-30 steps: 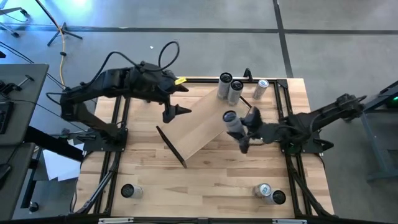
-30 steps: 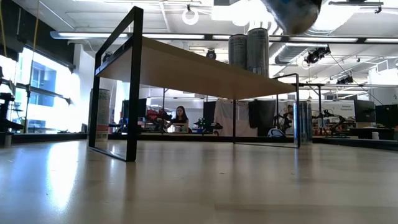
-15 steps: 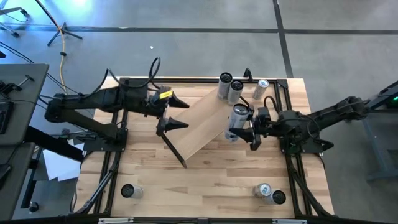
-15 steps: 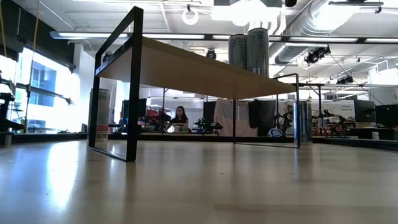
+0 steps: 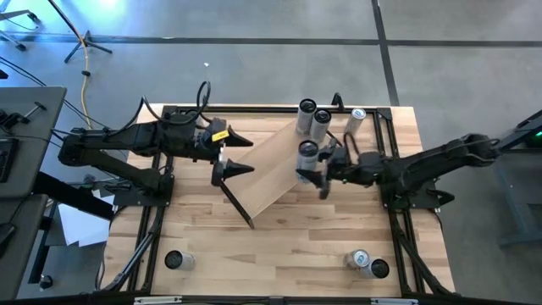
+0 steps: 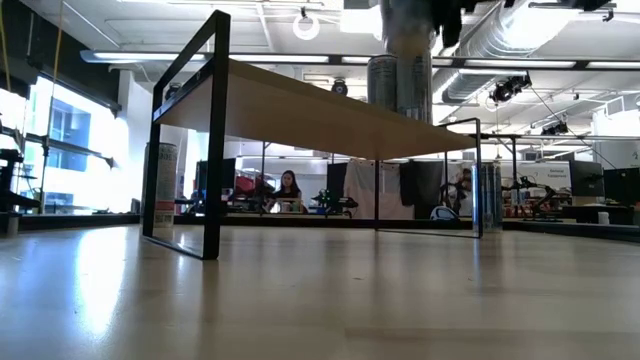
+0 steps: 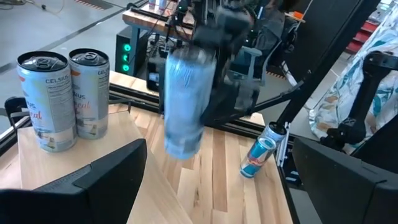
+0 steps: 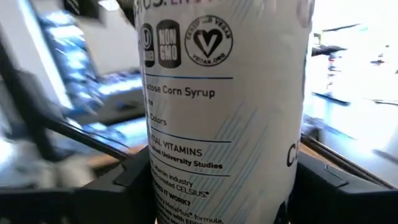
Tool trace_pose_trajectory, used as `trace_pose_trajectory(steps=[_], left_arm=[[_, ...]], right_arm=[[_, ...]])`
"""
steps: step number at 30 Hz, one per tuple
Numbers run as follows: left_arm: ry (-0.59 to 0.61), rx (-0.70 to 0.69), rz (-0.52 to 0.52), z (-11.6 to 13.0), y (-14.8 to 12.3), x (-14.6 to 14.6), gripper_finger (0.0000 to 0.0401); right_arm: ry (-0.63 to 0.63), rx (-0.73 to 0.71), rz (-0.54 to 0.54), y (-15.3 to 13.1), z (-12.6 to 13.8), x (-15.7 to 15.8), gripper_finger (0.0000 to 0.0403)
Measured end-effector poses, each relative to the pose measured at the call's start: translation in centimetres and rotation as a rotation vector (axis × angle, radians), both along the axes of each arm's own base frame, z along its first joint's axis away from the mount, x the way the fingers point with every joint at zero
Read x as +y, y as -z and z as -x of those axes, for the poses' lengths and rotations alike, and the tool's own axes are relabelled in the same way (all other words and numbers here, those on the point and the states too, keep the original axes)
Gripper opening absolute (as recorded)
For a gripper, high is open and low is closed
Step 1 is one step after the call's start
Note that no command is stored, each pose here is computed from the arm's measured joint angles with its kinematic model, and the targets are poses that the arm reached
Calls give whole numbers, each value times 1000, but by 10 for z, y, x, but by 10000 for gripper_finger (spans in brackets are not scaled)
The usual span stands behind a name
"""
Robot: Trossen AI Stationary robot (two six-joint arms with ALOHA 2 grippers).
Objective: Place canned beverage on shelf
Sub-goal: Put the top white-blue soda can on the shelf
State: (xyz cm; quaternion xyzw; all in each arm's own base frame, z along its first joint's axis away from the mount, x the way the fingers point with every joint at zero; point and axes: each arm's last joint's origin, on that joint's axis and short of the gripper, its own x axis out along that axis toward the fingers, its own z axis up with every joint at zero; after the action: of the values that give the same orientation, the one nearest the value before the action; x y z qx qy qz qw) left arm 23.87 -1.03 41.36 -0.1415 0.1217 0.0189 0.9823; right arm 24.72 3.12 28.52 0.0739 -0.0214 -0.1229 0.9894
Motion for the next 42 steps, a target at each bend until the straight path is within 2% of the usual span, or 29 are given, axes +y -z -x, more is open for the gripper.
trace_pose_trajectory(steps=[4,8,14,23,30,36,39,42], left_arm=[[-7,1,27,0,0,0,370],[-8,1,32,0,0,0,370],[-31,5,33,0,1,1,370],[-54,7,27,0,1,1,370],[-54,11,28,0,1,1,370],[-58,12,47,0,1,1,370],[-60,28,63,1,3,1,370],[-65,58,76,1,6,1,370]], right_arm=[[157,52,43,16,-14,-3,245],[283,44,52,23,-21,-4,245],[417,56,49,30,-26,-6,246],[508,182,115,2,-58,10,246],[706,294,184,-16,-90,26,246],[709,349,215,-7,-103,30,246],[690,356,190,-5,-100,30,246],[633,364,116,-5,-94,27,246]])
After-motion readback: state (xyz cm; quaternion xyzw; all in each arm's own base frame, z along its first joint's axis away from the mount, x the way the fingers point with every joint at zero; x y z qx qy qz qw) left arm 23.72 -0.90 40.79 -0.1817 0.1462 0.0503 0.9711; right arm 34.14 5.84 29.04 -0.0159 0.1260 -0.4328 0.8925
